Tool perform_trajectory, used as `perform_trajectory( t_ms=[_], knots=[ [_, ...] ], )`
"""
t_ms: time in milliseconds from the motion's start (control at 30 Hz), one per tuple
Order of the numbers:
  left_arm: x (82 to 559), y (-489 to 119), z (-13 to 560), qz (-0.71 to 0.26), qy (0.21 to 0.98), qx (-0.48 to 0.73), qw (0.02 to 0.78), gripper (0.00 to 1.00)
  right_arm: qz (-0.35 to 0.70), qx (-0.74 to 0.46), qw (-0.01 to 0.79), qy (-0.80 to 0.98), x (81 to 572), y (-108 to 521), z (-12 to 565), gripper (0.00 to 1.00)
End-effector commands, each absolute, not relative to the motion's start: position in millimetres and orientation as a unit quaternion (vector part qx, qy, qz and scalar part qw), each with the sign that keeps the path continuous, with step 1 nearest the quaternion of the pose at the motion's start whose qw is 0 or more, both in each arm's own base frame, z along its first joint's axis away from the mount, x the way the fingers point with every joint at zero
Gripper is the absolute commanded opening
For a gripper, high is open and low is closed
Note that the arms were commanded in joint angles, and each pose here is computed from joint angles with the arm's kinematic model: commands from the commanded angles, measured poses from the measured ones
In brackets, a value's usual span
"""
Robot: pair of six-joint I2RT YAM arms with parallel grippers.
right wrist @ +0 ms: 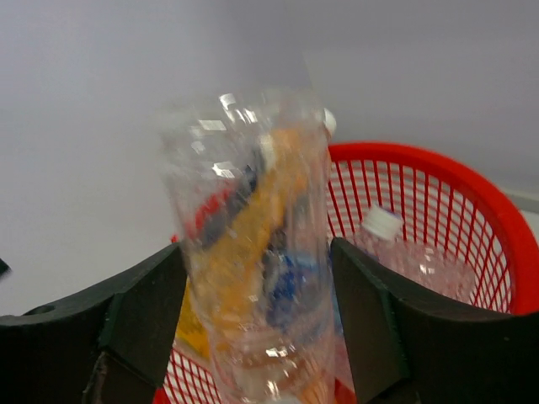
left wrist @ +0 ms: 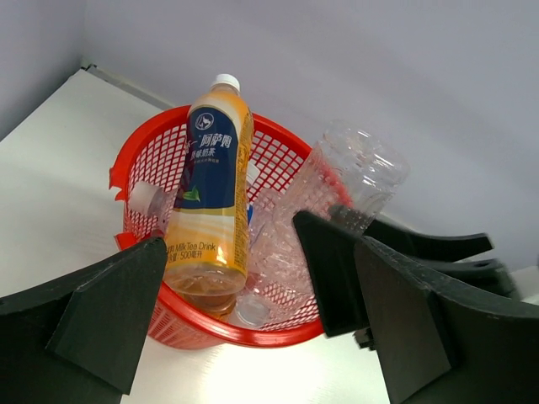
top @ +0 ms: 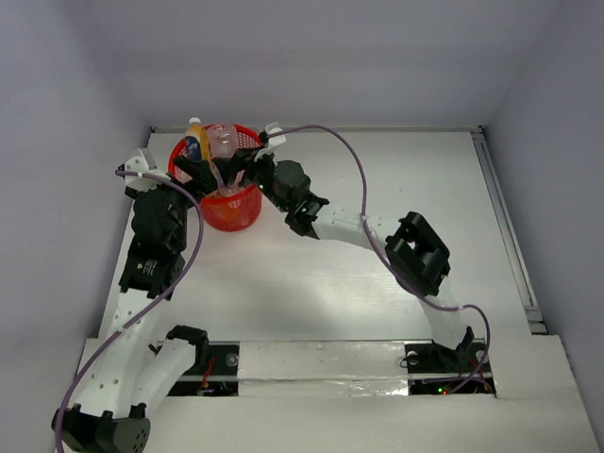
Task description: Put the plastic bottles in the bin
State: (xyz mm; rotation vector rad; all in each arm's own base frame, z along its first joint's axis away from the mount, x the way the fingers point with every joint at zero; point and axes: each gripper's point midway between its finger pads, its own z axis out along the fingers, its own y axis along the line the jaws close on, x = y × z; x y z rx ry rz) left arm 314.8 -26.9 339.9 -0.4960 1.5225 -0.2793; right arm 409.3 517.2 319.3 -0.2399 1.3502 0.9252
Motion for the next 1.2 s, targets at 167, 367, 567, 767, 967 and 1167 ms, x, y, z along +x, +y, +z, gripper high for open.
perform_trajectory(
  t_ms=[167, 367, 567, 767, 967, 1167],
  knots=[
    [291.5, -22.6, 378.6, -0.153, 0.637, -0.227, 0.721, 0.95, 0.439, -0.101, 0.672, 0.588, 383.7, 501.5, 352.9, 0.89],
    [286.3, -22.9, 378.3, -0.158, 0.634, -0.225, 0.723, 0.96, 0.45, -0.082, 0.682, 0.571, 370.1, 477.6, 385.1, 1.0],
    [279.4, -24.2, 376.2, -0.161, 0.642, -0.221, 0.717, 0.97, 0.444, -0.05, 0.699, 0.558, 359.0, 444.2, 414.2, 1.0],
    [266.9, -33.3, 377.6, -0.183, 0.647, -0.195, 0.714, 0.98, 0.462, 0.005, 0.691, 0.556, 327.6, 386.0, 409.4, 0.94],
    [242.9, -45.4, 365.2, -0.216, 0.655, -0.163, 0.706, 0.99, 0.5, 0.084, 0.672, 0.54, 259.4, 275.0, 390.8, 0.0],
    [227.3, -50.3, 334.7, -0.225, 0.689, -0.162, 0.67, 0.99, 0.464, 0.141, 0.677, 0.554, 222.1, 185.9, 363.2, 0.15]
  ],
)
